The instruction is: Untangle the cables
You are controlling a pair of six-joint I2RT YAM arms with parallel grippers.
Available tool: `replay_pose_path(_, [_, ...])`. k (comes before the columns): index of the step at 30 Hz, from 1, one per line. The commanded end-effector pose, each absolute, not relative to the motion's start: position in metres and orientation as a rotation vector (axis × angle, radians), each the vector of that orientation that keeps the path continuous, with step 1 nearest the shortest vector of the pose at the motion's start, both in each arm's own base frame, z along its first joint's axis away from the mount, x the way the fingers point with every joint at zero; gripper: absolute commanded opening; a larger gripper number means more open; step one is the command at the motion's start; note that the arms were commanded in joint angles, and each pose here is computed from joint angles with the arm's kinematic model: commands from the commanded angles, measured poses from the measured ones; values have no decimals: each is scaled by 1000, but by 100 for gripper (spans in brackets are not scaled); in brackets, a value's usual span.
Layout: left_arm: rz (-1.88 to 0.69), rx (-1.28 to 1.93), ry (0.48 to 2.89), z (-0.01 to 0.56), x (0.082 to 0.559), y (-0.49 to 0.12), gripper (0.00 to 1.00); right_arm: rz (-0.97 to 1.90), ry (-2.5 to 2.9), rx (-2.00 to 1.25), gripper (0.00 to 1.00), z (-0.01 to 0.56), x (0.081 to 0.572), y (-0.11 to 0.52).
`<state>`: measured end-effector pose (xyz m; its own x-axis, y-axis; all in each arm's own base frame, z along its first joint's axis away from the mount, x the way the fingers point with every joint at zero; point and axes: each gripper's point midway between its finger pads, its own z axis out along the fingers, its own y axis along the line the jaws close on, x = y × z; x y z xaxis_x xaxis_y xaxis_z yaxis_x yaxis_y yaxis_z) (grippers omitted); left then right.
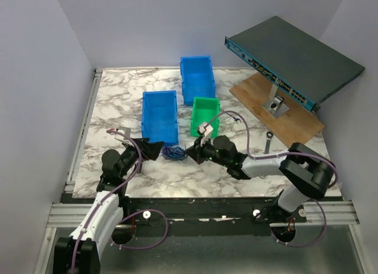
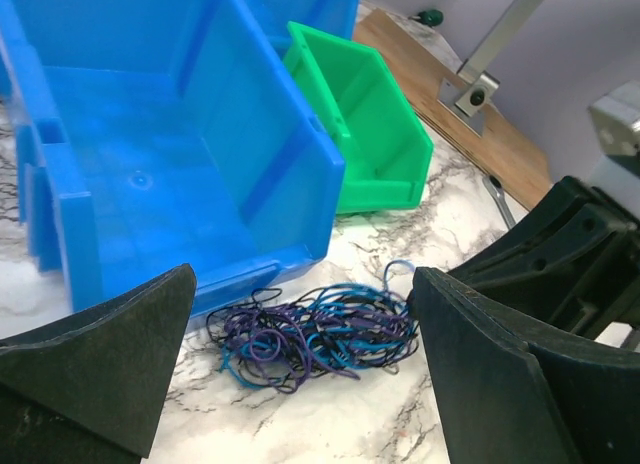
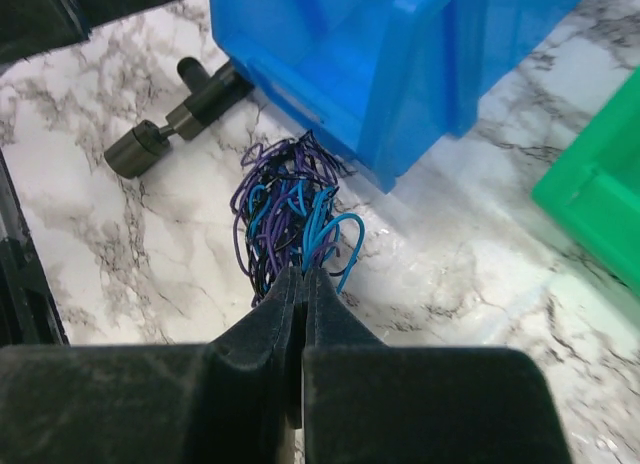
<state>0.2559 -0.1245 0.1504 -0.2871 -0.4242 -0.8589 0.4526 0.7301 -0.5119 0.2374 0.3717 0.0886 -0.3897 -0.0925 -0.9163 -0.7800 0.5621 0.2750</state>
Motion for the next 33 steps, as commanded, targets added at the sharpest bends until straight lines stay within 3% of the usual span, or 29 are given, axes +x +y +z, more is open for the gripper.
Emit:
replay_pose_path(1, [-904, 150, 1579, 176, 251, -144, 93, 864, 1688, -528, 1, 130, 250, 351])
replay_pose_path(11, [-957, 310, 1584, 180, 242, -179, 93, 706, 1622, -280, 1, 149, 266, 296])
replay_pose_path(33, [-1080, 455, 1740, 159, 242, -223, 90, 569, 1583, -118, 1, 161, 273, 251])
